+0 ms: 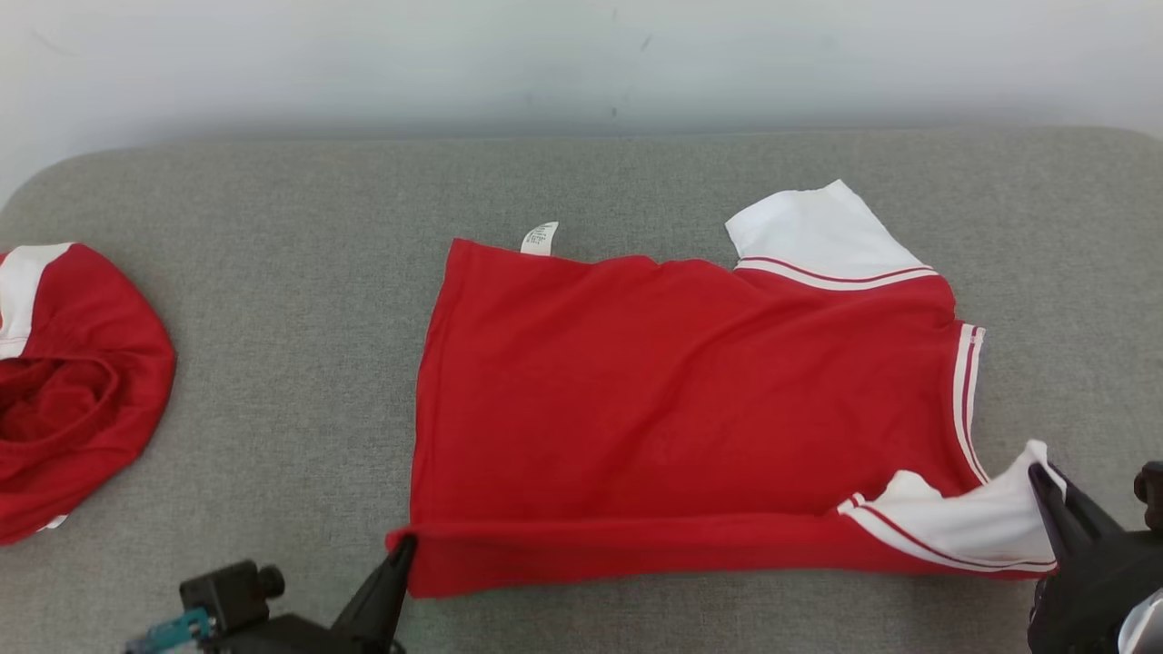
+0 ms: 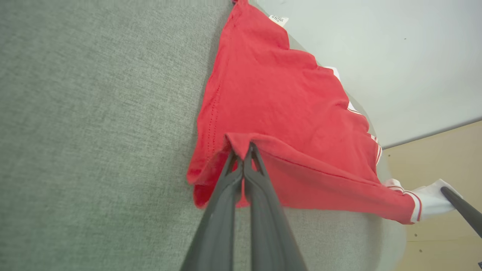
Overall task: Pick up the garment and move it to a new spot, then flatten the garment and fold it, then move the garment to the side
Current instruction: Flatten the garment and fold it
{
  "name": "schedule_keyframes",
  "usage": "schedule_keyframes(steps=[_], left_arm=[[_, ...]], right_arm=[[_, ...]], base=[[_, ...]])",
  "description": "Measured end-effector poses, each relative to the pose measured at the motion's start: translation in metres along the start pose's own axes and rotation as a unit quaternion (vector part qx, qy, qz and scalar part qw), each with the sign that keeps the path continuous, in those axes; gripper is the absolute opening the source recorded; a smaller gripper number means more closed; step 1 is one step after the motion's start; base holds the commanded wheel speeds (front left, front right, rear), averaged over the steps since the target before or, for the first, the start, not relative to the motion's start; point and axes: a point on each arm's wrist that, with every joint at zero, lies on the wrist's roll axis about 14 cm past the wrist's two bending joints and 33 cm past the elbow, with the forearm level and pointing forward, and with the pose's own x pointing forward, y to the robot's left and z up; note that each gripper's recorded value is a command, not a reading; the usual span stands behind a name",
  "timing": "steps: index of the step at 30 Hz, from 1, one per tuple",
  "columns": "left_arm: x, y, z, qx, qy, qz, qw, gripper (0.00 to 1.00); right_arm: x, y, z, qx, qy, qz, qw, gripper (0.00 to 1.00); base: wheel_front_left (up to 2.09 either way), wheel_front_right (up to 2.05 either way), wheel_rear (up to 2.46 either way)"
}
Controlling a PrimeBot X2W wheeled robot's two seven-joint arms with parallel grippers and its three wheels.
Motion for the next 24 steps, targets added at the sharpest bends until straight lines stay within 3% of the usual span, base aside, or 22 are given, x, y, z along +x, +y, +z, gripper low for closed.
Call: schedule_keyframes(steps=[12,24], left_arm=[[0.038,0.004,0.013,0.039,-0.015,0.01,0.999,0.0],[0.064,0.015,0.017,0.06,-0.016,0.021,0.998,0.0]], right_arm=[[0.03,0.004,0.045,-0.058,-0.106,0.01,0.993,0.0],[0.062,0.019,0.061,-0.088,-0.153,0.032,0.984,0.0]], base=[[0.0,0.0,0.0],[0.0,0.0,0.0]])
